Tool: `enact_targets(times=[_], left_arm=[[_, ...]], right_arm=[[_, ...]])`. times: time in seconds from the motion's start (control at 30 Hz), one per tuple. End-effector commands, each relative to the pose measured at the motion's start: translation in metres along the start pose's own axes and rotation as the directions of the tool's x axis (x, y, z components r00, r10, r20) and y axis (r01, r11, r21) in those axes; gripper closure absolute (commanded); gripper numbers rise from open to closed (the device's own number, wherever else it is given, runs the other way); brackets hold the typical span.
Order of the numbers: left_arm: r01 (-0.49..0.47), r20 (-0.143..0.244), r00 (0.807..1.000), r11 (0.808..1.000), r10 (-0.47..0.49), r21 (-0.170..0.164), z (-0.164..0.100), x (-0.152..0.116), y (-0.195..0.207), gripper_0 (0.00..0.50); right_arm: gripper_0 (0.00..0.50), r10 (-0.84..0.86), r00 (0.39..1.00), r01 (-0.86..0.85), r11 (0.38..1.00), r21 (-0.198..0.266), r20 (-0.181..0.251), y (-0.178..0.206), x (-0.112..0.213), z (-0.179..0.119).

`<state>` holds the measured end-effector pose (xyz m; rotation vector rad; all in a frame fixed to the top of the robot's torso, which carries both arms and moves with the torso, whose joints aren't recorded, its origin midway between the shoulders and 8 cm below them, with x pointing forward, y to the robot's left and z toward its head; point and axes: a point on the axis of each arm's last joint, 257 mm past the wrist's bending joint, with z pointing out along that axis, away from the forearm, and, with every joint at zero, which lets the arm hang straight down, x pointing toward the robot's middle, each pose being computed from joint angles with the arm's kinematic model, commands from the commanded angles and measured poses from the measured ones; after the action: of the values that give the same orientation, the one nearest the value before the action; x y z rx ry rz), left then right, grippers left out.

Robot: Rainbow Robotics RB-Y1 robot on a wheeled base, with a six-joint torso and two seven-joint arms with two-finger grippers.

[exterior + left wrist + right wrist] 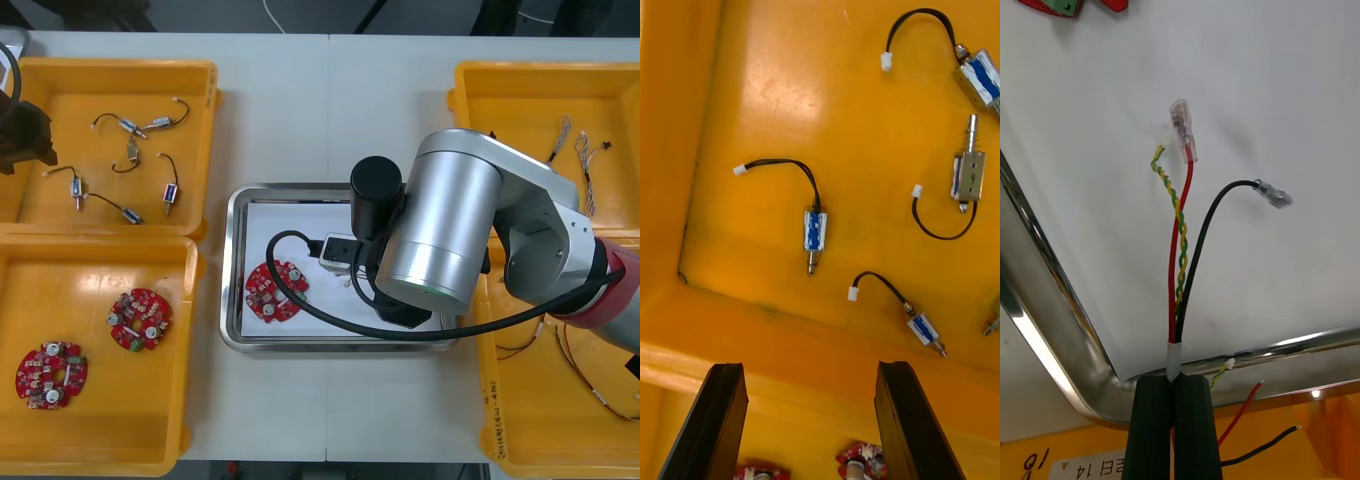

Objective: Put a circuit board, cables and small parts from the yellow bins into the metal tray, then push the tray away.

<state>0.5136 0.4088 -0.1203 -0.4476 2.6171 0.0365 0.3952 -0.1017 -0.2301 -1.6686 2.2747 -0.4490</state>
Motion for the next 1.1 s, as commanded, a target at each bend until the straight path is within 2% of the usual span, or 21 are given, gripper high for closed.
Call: enact_targets(times=[0.03,0.13,0.4,0.67,1.0,1.07,1.1], left_arm=[[-0.037,0.095,0.995,0.999,0.037,-0.005,-0.019,-0.038,0.015,0.0],[-0.033,0.102,0.994,0.999,0.032,0.006,-0.01,-0.041,0.014,0.0],[-0.036,0.12,0.992,0.999,0.033,0.026,0.017,-0.047,0.009,0.0],[-0.058,0.138,0.989,0.998,0.053,0.033,0.049,-0.048,-0.003,0.0],[-0.077,0.135,0.988,0.997,0.073,0.028,0.075,-0.041,-0.011,0.0],[-0.079,0.134,0.988,0.996,0.075,0.028,0.08,-0.04,-0.012,0.0],[-0.085,0.134,0.988,0.996,0.081,0.024,0.083,-0.039,-0.013,0.0]], right_arm=[[0.5,-0.033,0.999,0.034,0.999,-0.023,0.033,0.018,-0.012,0.011],[0.5,-0.015,0.999,0.017,0.999,-0.042,0.038,0.025,-0.014,0.018],[0.5,0.01,0.999,-0.008,0.999,-0.049,0.045,0.025,-0.018,0.031],[0.5,0.048,0.995,-0.043,0.997,-0.059,0.088,0.024,-0.028,0.045],[0.5,0.053,0.996,-0.048,0.996,-0.078,0.073,0.028,-0.02,0.051],[0.391,0.054,0.996,-0.048,0.995,-0.084,0.068,0.028,-0.019,0.052],[0.391,0.056,0.996,-0.05,0.995,-0.089,0.065,0.03,-0.018,0.053]])
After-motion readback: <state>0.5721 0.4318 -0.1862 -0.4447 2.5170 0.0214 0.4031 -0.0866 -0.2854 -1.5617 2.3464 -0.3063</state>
